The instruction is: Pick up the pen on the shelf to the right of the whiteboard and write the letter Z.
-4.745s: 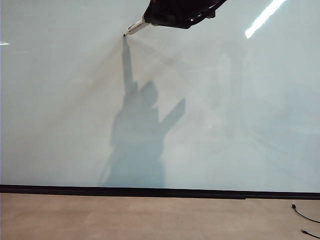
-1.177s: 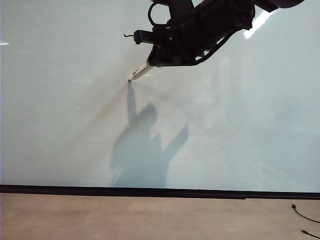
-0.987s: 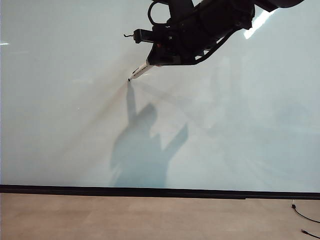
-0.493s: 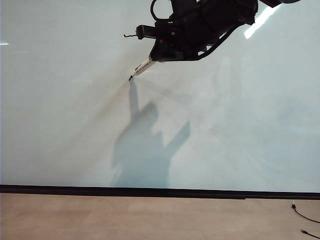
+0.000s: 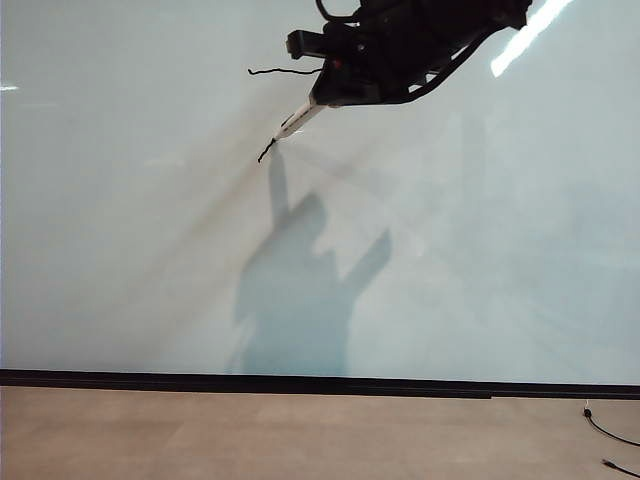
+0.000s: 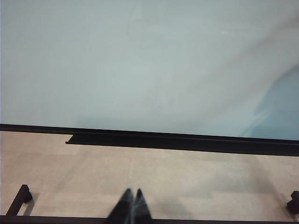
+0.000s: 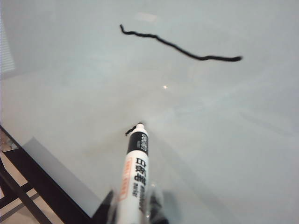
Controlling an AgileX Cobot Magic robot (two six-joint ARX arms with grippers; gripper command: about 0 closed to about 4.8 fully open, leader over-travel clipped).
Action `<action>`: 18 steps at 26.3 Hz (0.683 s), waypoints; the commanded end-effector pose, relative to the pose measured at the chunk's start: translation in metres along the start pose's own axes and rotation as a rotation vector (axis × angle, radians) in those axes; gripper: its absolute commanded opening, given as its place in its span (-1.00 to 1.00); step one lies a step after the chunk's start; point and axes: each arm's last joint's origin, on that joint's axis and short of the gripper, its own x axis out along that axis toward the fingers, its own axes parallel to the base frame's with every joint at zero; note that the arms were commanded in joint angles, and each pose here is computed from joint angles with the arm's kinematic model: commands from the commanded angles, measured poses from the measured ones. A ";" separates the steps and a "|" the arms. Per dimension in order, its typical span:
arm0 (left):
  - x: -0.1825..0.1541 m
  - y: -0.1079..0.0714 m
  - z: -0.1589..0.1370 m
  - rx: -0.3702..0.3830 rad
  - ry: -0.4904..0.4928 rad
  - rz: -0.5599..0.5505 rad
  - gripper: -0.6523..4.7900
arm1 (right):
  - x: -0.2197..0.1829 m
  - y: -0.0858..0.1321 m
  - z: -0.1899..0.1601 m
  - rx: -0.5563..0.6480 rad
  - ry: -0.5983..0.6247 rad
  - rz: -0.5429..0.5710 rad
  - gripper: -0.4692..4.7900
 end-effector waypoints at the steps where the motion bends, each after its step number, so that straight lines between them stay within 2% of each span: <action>1: 0.000 0.000 0.001 0.004 -0.006 0.000 -0.78 | -0.003 -0.007 0.011 -0.012 -0.053 -0.067 -0.86; 18: 0.000 0.000 0.001 0.004 -0.006 -0.001 -0.78 | -0.018 -0.018 0.027 -0.038 -0.098 -0.103 -0.86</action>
